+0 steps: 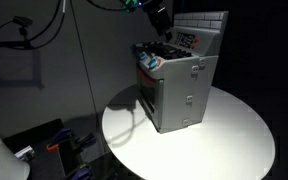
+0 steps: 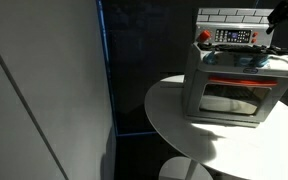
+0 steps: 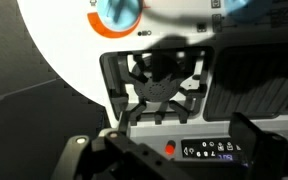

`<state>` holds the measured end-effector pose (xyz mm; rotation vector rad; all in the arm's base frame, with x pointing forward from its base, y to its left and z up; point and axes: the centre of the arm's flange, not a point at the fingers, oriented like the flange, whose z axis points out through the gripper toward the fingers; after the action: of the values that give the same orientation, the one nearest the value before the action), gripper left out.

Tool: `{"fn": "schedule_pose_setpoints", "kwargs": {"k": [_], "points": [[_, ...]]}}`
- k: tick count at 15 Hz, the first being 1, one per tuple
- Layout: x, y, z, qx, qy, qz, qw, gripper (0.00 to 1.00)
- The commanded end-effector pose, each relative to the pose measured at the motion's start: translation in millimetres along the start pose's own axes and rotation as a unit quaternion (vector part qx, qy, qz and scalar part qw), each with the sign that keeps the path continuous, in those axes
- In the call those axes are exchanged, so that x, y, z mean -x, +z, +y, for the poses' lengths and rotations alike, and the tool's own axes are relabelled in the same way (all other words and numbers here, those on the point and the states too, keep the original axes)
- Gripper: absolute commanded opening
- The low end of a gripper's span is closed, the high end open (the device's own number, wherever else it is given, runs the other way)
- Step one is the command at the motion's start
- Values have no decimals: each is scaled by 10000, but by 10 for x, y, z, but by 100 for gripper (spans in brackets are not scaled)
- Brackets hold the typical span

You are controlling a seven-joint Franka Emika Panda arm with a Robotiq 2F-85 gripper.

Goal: Press the top orange button on the microwave oven controlling panel of the stove

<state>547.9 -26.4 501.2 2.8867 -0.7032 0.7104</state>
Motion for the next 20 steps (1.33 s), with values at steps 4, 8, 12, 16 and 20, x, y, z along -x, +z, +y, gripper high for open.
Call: {"fn": "schedule_pose_setpoints", "kwargs": {"k": [4,8,12,16,20], "points": [[-352,90,-3,281,474,-137,9984,100],[-262,110,51,166,385,-115,9991,100],[-267,96,28,157,371,-109,9991,100],[-380,83,37,155,481,31,9987,100],[-562,112,68,119,612,168,9979,100]]}}
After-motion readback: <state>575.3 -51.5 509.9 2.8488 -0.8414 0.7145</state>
